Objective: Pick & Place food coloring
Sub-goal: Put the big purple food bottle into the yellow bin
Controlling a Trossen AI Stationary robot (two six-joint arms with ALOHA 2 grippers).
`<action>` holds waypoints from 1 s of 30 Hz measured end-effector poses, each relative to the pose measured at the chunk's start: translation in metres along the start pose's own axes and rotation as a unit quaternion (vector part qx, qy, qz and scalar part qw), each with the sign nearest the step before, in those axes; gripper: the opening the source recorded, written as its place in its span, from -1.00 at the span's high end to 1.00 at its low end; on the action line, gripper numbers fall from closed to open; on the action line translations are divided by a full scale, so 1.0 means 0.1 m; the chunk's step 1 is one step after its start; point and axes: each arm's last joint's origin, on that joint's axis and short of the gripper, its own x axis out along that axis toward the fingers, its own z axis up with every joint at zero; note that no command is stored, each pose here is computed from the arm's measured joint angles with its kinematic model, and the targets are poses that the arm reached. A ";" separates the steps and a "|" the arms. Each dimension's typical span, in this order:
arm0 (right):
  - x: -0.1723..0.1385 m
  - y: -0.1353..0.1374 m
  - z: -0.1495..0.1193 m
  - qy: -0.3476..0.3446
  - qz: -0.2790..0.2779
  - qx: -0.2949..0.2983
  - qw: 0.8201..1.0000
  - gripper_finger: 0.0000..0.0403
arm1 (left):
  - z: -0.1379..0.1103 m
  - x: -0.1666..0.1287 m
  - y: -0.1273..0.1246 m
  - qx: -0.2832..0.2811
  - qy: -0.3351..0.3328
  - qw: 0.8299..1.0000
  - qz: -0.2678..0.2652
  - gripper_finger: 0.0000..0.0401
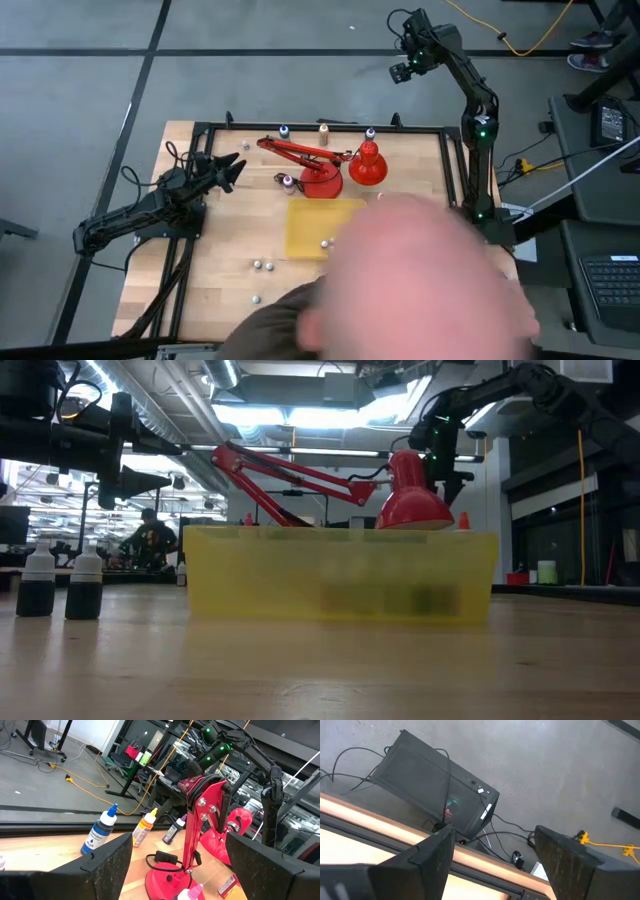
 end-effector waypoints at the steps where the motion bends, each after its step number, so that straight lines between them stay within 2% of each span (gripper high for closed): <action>1: 0.00 0.00 0.00 0.000 0.000 0.001 1.000 -0.36 | 0.00 0.00 0.00 0.000 0.000 1.000 0.000 -0.56; 4: 0.00 0.01 -0.01 0.006 0.009 0.026 1.000 -0.36 | 0.00 0.00 0.00 0.000 0.000 1.000 0.000 -0.56; 7: -0.01 0.05 -0.03 0.015 0.047 0.046 0.998 -0.36 | 0.00 0.00 0.00 0.000 0.000 1.000 0.000 -0.55; 16: -0.09 0.48 -0.09 0.052 0.109 0.078 0.990 -0.36 | 0.00 0.00 0.00 0.000 0.000 1.000 0.000 -0.56; 20: -0.11 0.71 -0.12 0.067 0.155 0.074 0.983 -0.36 | 0.00 0.00 0.00 0.000 0.000 1.000 0.000 -0.55; 26: -0.01 1.04 -0.24 0.106 0.162 0.048 0.980 -0.36 | 0.00 0.00 0.00 0.000 0.000 1.000 0.000 -0.56; 30: 0.08 1.19 -0.32 0.137 0.188 0.038 0.972 -0.36 | 0.00 0.00 0.00 0.000 0.000 1.000 0.000 -0.56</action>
